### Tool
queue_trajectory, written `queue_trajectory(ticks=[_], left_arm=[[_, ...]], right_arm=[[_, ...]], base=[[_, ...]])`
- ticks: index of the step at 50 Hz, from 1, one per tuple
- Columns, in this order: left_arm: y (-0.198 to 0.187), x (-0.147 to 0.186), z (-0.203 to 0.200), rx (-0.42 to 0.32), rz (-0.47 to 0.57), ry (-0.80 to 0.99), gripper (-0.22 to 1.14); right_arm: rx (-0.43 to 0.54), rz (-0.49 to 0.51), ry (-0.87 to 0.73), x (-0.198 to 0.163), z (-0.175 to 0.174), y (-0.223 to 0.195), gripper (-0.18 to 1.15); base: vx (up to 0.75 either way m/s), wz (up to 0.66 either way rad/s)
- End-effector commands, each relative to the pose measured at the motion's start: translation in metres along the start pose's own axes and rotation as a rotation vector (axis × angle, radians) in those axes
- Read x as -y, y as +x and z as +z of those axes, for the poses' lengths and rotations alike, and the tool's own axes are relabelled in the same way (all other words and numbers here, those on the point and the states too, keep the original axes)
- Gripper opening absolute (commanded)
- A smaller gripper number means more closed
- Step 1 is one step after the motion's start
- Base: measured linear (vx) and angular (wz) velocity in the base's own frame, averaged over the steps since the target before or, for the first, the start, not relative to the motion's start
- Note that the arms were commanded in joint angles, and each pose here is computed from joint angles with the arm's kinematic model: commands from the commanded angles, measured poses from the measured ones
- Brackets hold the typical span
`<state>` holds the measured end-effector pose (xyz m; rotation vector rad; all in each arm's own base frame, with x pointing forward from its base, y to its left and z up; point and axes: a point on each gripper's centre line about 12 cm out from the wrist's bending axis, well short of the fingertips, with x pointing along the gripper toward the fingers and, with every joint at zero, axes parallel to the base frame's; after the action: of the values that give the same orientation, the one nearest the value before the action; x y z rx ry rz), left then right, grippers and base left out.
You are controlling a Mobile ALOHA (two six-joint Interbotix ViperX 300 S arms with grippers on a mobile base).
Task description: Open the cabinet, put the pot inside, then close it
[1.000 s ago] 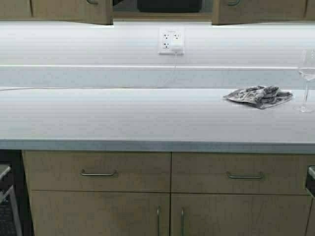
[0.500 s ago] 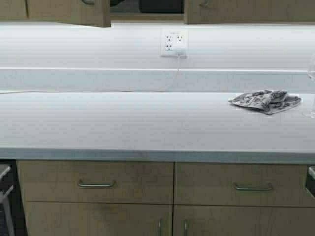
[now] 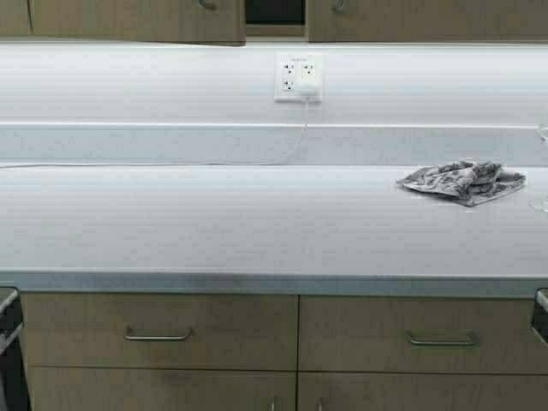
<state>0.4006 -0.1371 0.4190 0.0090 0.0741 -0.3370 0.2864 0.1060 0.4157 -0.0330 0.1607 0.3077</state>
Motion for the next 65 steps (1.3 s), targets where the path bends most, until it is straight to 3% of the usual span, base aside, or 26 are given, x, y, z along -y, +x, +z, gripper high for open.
queue_trajectory(ticks=[1,19,30,41,50,65], left_arm=[[-0.011,0.011,0.017,0.043,-0.026,-0.004,0.04],[-0.073,0.020,-0.007,0.042,-0.050,0.003,0.04],[-0.083,0.020,-0.005,0.056,-0.053,0.001,0.04],[-0.064,0.020,-0.011,0.050,-0.045,0.017,0.04],[-0.055,0.021,-0.022,0.019,-0.047,0.013,0.04],[-0.053,0.021,-0.028,0.004,-0.046,0.016,0.04]], right_arm=[[0.023,0.003,0.001,0.000,0.006,-0.010,0.07],[0.081,0.037,0.005,-0.007,0.012,-0.001,0.07],[0.143,0.053,0.006,-0.016,0.057,0.061,0.07],[0.109,0.027,-0.004,-0.015,0.068,0.112,0.07],[0.070,0.009,-0.001,-0.010,0.063,0.079,0.07],[0.038,0.007,-0.015,-0.004,0.026,0.018,0.07]], base=[[0.05,-0.01],[0.07,0.00],[0.07,-0.04],[0.06,0.02],[0.06,0.03],[0.06,0.02]])
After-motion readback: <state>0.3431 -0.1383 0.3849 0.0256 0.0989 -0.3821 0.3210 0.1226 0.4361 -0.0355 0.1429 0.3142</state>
